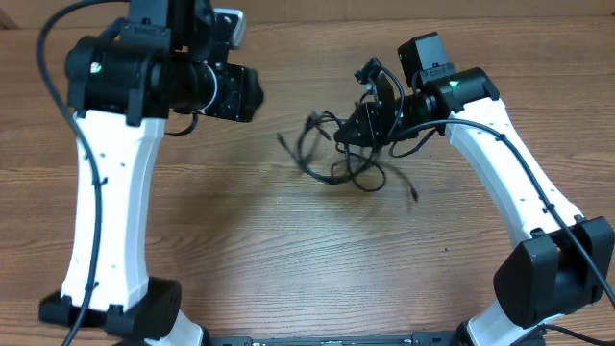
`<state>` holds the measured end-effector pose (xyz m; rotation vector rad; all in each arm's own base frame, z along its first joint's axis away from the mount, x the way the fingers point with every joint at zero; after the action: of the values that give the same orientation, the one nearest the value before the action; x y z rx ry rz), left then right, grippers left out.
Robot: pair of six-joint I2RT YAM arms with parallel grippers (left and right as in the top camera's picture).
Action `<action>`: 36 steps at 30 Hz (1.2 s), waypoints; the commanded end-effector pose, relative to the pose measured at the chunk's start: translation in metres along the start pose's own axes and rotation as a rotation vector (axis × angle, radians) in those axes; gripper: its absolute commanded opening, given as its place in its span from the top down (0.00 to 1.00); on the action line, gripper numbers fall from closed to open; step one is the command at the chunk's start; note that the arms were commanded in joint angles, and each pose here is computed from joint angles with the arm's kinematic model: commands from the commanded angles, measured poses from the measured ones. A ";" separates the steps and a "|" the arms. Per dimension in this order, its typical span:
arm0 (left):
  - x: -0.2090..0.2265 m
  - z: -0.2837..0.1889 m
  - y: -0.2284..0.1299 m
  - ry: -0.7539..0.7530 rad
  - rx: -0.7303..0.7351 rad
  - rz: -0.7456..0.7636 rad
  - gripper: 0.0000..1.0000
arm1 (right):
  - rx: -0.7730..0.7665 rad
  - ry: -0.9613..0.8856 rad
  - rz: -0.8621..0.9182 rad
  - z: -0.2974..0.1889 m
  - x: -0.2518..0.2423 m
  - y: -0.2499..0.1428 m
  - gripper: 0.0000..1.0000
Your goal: Untangle cables
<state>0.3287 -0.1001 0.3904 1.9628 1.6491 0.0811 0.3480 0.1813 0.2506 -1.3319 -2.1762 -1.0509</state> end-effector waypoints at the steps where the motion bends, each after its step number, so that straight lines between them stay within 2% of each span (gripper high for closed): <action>1: -0.002 0.035 0.002 -0.107 0.111 0.007 0.28 | -0.066 0.198 -0.078 -0.010 0.029 0.013 0.96; 5: -0.001 0.063 0.006 -0.177 0.171 0.066 0.27 | -0.112 0.227 -0.058 -0.019 0.031 0.021 0.96; 11: 0.007 0.093 0.008 -0.189 0.232 0.116 0.27 | -0.138 0.368 -0.102 -0.031 0.045 0.025 0.96; 18: 0.015 0.122 0.008 -0.198 0.296 0.108 0.32 | -0.167 0.515 -0.139 -0.046 0.057 0.030 0.96; 20: 0.015 0.126 0.007 -0.200 0.307 0.106 0.40 | -0.174 0.523 -0.138 -0.048 0.058 0.033 0.96; 21: 0.015 0.129 0.007 -0.200 0.312 0.106 0.48 | -0.177 0.523 -0.136 -0.048 0.058 0.035 0.96; 22: 0.015 0.129 0.007 -0.200 0.313 0.106 0.57 | -0.180 0.524 -0.137 -0.048 0.058 0.036 0.96; 24: 0.015 0.129 0.007 -0.200 0.312 0.114 0.84 | -0.184 0.523 -0.143 -0.049 0.059 0.037 0.96; 26: 0.016 0.126 0.007 -0.193 0.305 0.113 0.96 | -0.188 0.512 -0.137 -0.049 0.057 0.037 0.96; 30: 0.026 0.112 0.010 -0.152 0.270 0.103 0.96 | -0.202 0.334 -0.043 -0.045 0.034 0.037 0.96; 33: 0.036 0.090 0.012 -0.105 0.221 0.083 0.96 | -0.191 0.057 0.095 -0.043 -0.001 0.028 0.96; 36: 0.044 0.068 0.011 -0.077 0.179 0.066 0.96 | -0.173 -0.302 0.306 -0.052 -0.044 0.012 0.96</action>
<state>0.3892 -0.1154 0.2919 2.1704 1.5498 -0.2782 0.3632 0.1622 0.2660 -1.4655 -1.9035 -1.1302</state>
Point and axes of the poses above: each gripper's point midway between its finger pads, its own z axis out along the fingers, its own x axis along the line the jaws close on, y = z × x, the point moved 7 cm from there along -z, back along the fingers, and after that the axes turned 5 degrees about -z, right-handed, at the moved point
